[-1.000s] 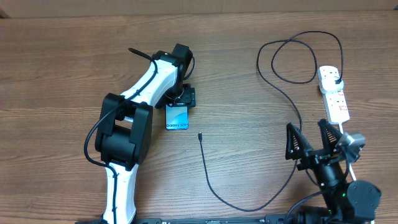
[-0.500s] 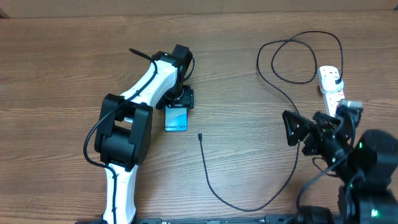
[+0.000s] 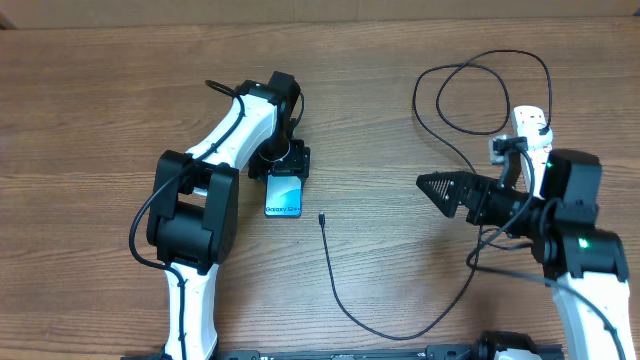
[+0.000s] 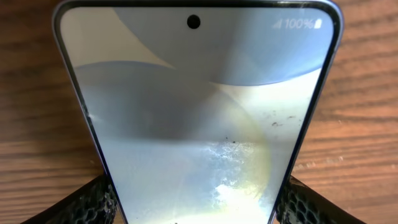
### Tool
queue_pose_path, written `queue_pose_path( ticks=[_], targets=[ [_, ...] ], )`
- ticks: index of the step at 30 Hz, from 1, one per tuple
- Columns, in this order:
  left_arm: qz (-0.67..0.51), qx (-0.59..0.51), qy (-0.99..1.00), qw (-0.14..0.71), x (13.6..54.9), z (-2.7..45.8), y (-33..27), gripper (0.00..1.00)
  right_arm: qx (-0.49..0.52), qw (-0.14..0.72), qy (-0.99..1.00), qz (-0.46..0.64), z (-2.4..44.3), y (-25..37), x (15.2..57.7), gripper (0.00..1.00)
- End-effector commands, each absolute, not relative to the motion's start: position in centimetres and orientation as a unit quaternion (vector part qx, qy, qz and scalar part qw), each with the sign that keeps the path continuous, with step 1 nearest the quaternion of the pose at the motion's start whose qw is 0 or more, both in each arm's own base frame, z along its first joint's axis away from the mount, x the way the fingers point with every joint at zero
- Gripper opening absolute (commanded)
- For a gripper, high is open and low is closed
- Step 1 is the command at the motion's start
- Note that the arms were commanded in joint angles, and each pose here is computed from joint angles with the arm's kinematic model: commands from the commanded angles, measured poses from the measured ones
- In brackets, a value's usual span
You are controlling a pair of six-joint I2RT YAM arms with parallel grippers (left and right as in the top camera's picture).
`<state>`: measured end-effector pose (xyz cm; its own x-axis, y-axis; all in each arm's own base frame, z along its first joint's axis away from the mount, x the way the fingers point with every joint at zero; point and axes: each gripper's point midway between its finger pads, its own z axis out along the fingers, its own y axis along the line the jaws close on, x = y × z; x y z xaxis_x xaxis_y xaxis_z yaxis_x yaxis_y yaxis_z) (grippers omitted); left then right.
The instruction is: Plug charger to phone and switch on socket
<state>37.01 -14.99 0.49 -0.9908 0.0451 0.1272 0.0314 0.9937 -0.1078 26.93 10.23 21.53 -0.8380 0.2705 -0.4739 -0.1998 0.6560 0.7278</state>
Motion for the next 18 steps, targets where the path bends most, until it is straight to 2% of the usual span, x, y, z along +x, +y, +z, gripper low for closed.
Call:
queue_pose_path(
  ticks=[1,8,12,18],
  targets=[
    [0.111,-0.036,-0.989,0.095,35.5,0.2,-16.8,0.57,0.001,0.272,0.855,0.441,22.0,11.3,27.5,0.97],
    [0.147,-0.036,-0.984,0.097,35.5,0.5,-18.1,0.58,-0.027,0.184,0.874,0.449,17.5,16.1,28.5,0.91],
    [0.149,-0.036,-0.983,0.096,35.5,0.5,-18.1,0.59,-0.064,0.136,0.875,0.459,14.7,20.8,28.5,0.87],
    [0.168,-0.051,-0.979,0.099,35.3,0.8,-18.7,0.6,-0.095,0.112,0.866,0.478,11.4,26.9,29.1,0.78]
  ],
)
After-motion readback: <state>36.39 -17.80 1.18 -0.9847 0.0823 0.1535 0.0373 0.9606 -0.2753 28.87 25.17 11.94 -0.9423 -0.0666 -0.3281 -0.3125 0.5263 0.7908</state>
